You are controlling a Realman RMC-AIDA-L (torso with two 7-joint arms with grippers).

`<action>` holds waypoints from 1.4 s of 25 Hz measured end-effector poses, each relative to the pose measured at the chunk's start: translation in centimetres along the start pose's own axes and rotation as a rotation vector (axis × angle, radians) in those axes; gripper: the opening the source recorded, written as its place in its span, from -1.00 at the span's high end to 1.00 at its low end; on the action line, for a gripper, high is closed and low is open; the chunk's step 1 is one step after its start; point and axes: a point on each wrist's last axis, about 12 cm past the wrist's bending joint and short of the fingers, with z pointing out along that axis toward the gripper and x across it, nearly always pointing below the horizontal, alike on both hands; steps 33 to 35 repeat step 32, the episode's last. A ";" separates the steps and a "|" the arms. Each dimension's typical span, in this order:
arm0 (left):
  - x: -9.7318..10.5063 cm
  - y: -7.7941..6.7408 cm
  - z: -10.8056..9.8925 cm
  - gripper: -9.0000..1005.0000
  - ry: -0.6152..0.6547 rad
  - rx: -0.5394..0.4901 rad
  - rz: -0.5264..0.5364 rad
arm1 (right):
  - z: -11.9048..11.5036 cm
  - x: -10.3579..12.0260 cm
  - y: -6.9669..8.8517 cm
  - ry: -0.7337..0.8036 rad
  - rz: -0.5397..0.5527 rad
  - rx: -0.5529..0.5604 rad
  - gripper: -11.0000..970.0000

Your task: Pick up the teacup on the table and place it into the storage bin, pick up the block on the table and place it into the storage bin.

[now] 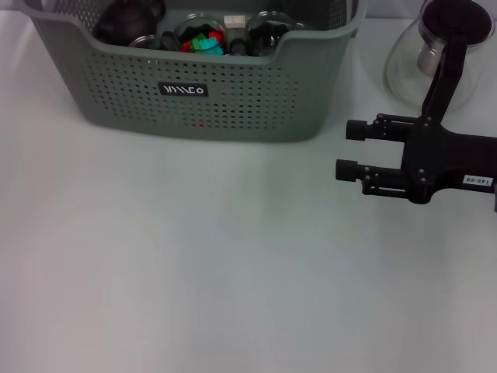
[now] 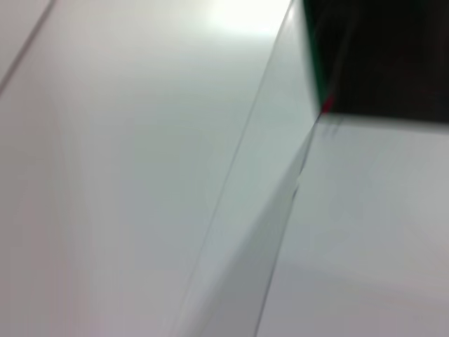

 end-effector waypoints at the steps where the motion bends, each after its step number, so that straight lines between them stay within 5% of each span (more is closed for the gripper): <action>1: 0.7 -0.2 -1.0 -0.72 -0.035 0.018 0.003 | 0.1 0.1 0.1 -0.009 -0.010 0.000 -0.47; 5: 5.3 -1.5 -3.3 -0.86 0.010 0.021 0.025 | 0.9 0.7 0.7 -0.011 -0.029 -0.023 -0.47; 12: 12.4 -3.7 -5.7 -0.86 0.497 0.067 0.006 | 1.6 2.8 1.6 -0.005 -0.075 -0.039 -0.47; 21: 16.1 -3.2 -4.7 -0.86 0.789 0.117 -0.034 | 2.2 4.5 2.8 0.018 -0.143 -0.074 -0.47; 35: 17.4 -3.3 -3.6 -0.86 0.801 0.140 -0.003 | 2.6 4.8 3.0 0.008 -0.158 -0.088 -0.47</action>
